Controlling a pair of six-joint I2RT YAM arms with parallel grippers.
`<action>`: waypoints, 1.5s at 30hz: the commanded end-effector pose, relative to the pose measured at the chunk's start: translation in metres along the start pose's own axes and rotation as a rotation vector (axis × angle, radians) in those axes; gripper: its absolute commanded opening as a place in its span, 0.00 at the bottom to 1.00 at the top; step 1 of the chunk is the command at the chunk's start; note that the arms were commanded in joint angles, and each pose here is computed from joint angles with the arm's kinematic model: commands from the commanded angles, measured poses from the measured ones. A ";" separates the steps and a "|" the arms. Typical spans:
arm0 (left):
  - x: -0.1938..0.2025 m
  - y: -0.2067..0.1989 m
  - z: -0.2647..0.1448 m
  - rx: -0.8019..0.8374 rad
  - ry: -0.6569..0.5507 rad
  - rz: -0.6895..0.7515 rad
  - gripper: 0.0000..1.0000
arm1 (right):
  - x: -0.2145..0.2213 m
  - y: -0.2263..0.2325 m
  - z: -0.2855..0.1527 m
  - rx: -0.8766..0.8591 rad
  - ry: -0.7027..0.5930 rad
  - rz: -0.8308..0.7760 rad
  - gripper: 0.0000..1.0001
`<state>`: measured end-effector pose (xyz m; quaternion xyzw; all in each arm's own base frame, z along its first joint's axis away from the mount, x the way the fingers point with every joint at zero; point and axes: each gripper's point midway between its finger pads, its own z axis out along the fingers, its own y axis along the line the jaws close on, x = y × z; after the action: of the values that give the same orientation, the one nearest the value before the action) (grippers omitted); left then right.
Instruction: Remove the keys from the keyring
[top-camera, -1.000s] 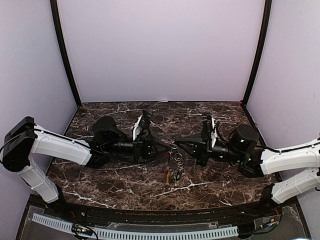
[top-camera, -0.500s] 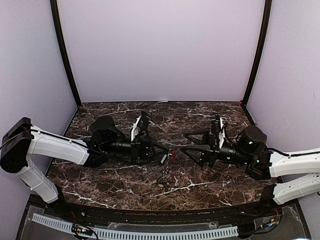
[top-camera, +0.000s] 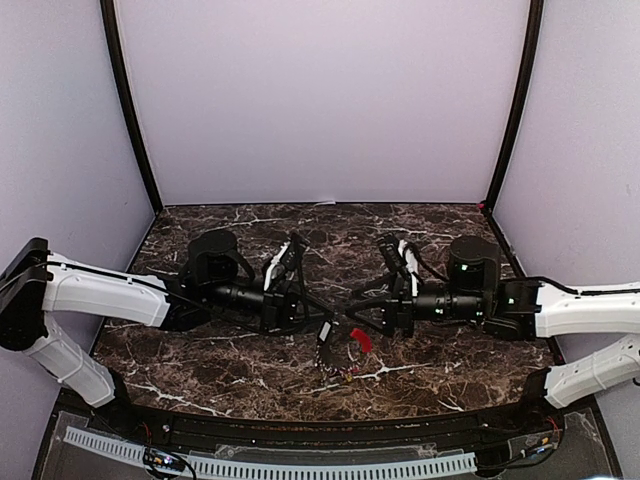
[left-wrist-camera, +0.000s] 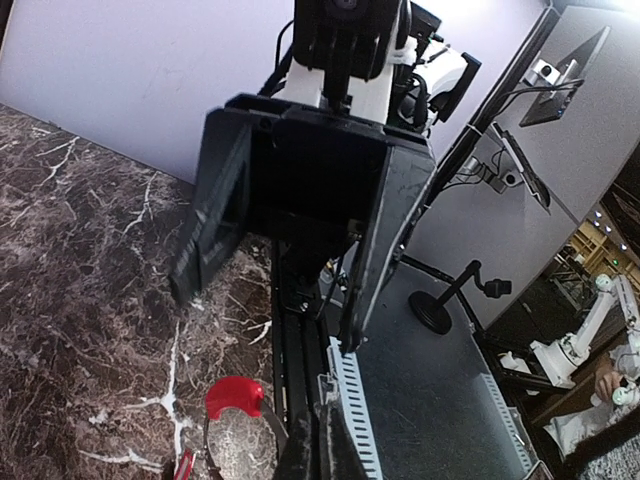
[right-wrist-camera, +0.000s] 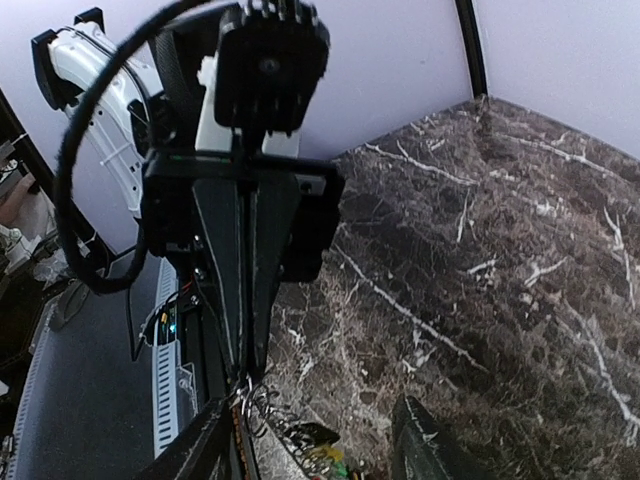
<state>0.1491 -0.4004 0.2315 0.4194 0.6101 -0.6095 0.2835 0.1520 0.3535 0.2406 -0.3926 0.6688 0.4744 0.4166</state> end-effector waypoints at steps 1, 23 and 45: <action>-0.020 -0.001 -0.005 -0.049 -0.050 0.032 0.00 | 0.014 -0.005 0.007 0.057 0.061 0.050 0.52; -0.019 0.004 -0.004 -0.066 -0.044 0.025 0.00 | 0.023 0.006 0.030 0.088 0.124 -0.122 0.24; -0.020 0.011 -0.006 -0.112 -0.061 0.011 0.00 | 0.025 -0.003 0.033 0.191 0.094 -0.198 0.00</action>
<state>0.1662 -0.3995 0.2216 0.3901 0.6466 -0.5834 0.2990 0.1454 0.3817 0.1969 -0.4524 0.7011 0.3562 0.4206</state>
